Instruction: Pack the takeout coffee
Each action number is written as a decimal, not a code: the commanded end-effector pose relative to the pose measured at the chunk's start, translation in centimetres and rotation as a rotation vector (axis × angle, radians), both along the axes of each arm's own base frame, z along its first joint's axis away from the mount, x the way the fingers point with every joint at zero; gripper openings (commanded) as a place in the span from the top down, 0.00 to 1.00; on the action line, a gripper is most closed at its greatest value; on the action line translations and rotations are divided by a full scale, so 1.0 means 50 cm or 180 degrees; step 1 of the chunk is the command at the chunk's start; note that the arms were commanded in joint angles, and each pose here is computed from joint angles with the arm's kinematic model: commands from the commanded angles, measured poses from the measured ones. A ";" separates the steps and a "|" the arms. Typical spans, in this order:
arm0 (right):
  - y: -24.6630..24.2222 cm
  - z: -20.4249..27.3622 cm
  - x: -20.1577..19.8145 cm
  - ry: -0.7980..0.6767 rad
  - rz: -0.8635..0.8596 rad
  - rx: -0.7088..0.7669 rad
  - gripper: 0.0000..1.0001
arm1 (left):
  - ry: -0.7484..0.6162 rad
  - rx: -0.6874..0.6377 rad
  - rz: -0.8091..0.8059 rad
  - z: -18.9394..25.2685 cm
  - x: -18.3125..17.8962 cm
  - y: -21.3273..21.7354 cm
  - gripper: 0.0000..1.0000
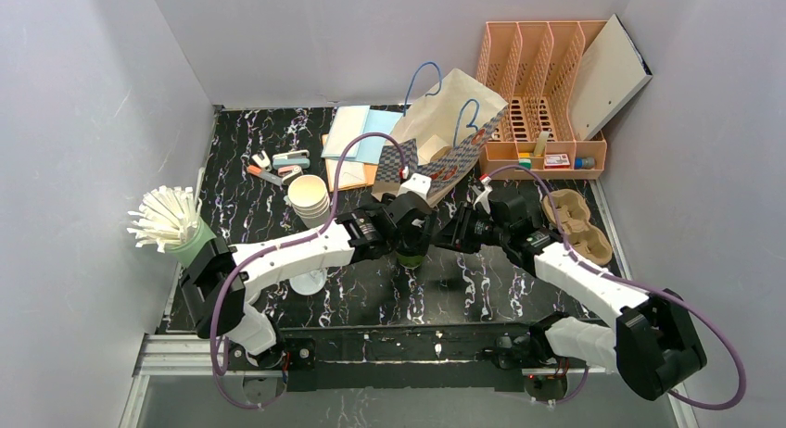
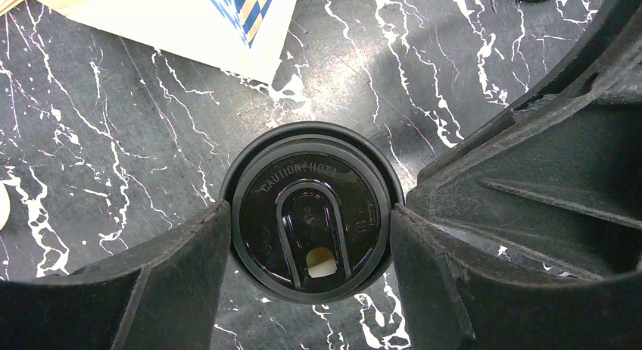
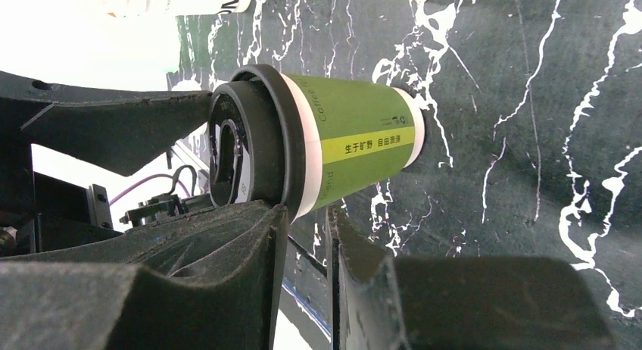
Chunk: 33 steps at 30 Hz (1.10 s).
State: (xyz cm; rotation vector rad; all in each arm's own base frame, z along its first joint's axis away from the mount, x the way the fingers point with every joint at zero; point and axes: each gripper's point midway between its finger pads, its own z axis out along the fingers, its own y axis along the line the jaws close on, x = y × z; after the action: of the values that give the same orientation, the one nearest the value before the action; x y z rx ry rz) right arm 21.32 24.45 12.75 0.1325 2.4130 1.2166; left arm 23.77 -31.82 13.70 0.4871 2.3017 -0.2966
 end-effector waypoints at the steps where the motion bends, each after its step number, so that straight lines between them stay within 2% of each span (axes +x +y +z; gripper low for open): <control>1: 0.018 0.019 0.000 -0.0076 0.0135 0.0194 0.67 | 0.0031 0.0023 0.0065 -0.005 -0.007 0.024 0.50; 6: 0.020 0.025 -0.003 -0.0090 0.0146 0.0251 0.61 | 0.0062 0.0041 0.0038 -0.017 -0.011 0.025 0.50; 9: 0.017 0.021 -0.001 -0.0079 0.0104 0.0227 0.61 | 0.0075 0.0044 0.0023 -0.020 -0.012 0.023 0.51; 20: 0.010 -0.026 0.000 0.0098 0.0026 0.0091 0.66 | 0.0136 -0.0022 -0.0069 -0.024 -0.017 0.004 0.57; 33: -0.020 -0.100 -0.030 0.0650 -0.0167 -0.0233 0.70 | 0.0237 0.0060 -0.0131 -0.049 -0.031 0.007 0.61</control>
State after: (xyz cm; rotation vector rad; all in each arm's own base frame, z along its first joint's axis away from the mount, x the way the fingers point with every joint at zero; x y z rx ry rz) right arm 21.10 25.48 12.12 0.1882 2.4236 1.3333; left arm 23.82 -31.85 13.52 0.5047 2.2867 -0.3175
